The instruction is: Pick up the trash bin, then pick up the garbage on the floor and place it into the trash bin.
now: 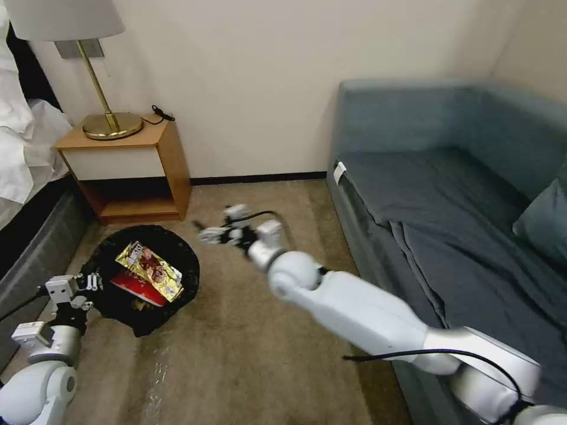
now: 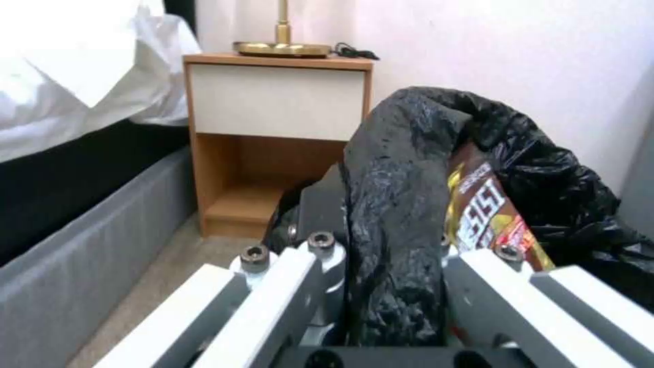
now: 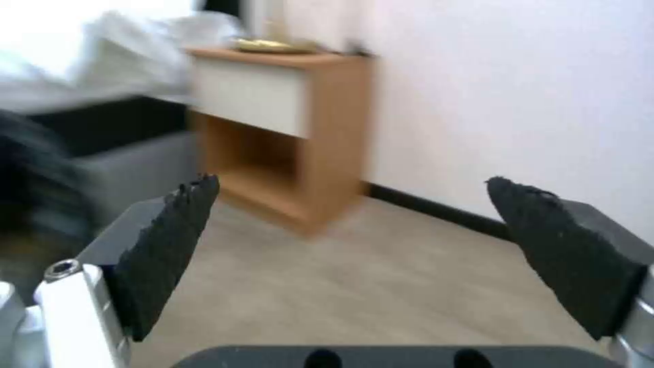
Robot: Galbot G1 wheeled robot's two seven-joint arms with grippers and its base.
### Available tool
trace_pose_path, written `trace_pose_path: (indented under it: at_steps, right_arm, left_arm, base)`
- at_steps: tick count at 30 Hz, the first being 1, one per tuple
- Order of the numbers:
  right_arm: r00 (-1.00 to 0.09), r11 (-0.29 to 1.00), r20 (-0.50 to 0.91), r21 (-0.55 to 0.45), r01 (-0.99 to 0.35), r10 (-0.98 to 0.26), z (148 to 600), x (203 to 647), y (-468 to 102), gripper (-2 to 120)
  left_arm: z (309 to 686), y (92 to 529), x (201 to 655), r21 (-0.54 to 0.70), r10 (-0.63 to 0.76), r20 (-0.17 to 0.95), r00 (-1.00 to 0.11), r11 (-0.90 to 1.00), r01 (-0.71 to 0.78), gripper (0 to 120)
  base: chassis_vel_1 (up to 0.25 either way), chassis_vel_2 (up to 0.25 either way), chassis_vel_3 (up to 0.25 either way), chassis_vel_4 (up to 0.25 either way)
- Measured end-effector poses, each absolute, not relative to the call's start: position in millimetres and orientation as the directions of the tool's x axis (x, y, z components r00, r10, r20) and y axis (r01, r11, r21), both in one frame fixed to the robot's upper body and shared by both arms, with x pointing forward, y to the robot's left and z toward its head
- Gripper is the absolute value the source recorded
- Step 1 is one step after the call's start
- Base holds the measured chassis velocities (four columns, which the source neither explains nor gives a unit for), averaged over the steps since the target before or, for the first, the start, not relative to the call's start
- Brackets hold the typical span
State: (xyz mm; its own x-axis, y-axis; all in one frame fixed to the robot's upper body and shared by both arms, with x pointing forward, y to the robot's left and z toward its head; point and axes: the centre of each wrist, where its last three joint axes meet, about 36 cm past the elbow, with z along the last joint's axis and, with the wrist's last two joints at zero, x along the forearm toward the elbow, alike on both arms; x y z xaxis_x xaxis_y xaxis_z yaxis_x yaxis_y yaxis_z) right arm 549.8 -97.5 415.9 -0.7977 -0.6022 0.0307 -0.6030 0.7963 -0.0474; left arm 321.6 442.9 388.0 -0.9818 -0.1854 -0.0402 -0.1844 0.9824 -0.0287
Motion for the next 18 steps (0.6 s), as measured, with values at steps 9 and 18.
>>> trace_pose_path:
  at_steps: [9, 18]
  right_arm:
    - [-0.881, 0.877, 0.045, -0.087, -0.473, -0.471, 377.5, 563.1, -176.8, 100]
    - [-0.884, 0.883, 0.027, -0.039, -0.467, -0.466, 373.8, 559.8, -164.2, 100]
  left_arm:
    - [382.3, 445.4, 319.9, -0.191, -0.289, -0.007, -0.957, 0.940, -0.282, 6]
    - [374.7, 444.0, 315.7, -0.355, -0.360, 0.043, -0.932, 0.867, -0.351, 6]
  base:
    - [0.000, 0.000, 0.000, 0.000]
    - [0.000, 0.000, 0.000, 0.000]
